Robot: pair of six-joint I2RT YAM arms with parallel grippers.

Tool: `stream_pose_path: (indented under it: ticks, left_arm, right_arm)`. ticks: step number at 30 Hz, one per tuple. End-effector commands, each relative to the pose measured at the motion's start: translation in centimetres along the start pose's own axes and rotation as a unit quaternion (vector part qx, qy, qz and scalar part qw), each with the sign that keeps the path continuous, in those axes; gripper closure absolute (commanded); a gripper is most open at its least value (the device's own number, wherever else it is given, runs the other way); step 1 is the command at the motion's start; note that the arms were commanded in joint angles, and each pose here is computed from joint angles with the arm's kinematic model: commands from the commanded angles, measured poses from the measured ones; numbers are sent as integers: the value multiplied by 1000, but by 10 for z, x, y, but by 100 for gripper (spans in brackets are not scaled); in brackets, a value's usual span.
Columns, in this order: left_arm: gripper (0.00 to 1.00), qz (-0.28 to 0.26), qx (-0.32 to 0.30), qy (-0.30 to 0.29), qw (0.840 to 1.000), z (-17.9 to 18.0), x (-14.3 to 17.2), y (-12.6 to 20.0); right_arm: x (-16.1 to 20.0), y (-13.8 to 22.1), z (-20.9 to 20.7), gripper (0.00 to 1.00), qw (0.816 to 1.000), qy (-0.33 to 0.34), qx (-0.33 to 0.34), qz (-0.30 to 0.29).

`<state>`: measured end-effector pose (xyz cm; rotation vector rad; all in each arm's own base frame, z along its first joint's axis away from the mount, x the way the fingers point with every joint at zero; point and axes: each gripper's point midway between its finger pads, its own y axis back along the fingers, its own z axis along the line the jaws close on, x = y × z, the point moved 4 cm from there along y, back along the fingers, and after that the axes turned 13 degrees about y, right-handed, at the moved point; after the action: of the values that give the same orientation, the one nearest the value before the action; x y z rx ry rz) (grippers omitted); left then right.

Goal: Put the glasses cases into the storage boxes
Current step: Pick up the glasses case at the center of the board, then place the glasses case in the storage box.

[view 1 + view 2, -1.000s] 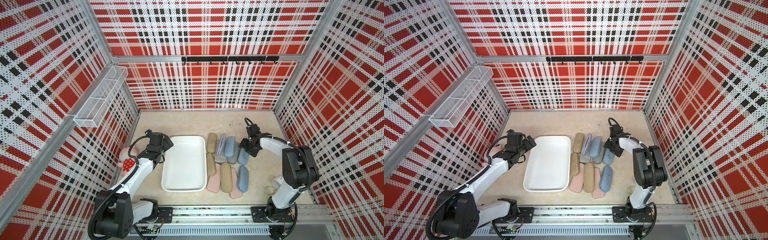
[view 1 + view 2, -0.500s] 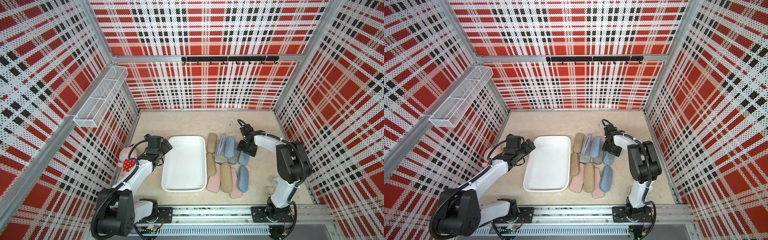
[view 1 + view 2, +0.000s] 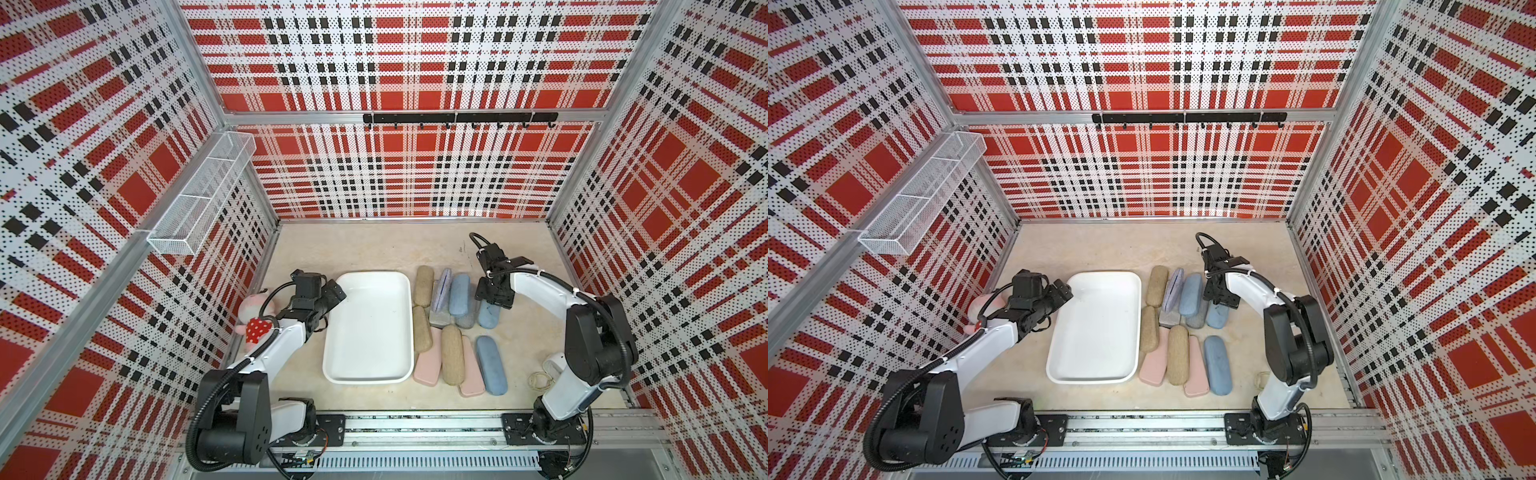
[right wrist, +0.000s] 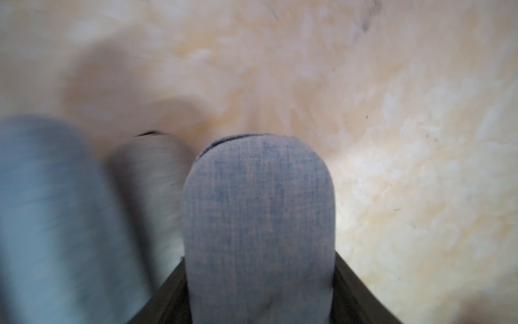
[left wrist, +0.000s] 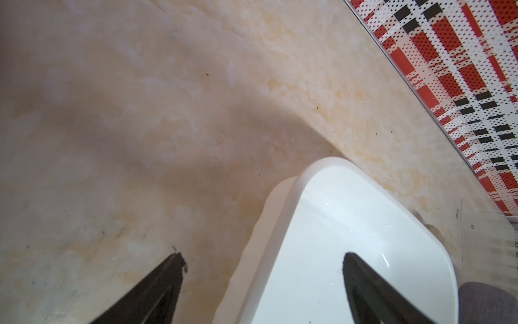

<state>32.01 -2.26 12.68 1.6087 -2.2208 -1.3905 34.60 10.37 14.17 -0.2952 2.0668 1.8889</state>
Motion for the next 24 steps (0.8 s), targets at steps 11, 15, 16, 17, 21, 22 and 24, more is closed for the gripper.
stream_pose_path:
  ticks: [11, 15, 16, 17, 21, 22, 24]
  left_arm:
    - [14, 15, 28, -19, 999, -15, 14, 2]
    - [14, 9, 25, -17, 1000, -13, 10, 5]
    - [15, 8, 24, -16, 1000, -13, 10, 5]
    - [15, 10, 24, -16, 1000, -12, 10, 5]
    - [16, 14, 23, -18, 999, -9, 13, 5]
    - [16, 14, 21, -18, 1000, -8, 13, 4]
    - [16, 14, 20, -19, 1000, -7, 13, 4]
  right_arm:
    - [-25, 116, 209, 46, 973, 126, -140, -134]
    - [-23, 104, 256, 46, 971, 135, -150, -131]
    - [-22, 97, 264, 45, 971, 134, -152, -128]
    - [-22, 92, 270, 45, 971, 133, -154, -125]
    - [-16, 68, 284, 45, 974, 131, -156, -102]
    - [-13, 63, 287, 45, 974, 133, -159, -96]
    - [-7, 53, 290, 44, 975, 134, -155, -85]
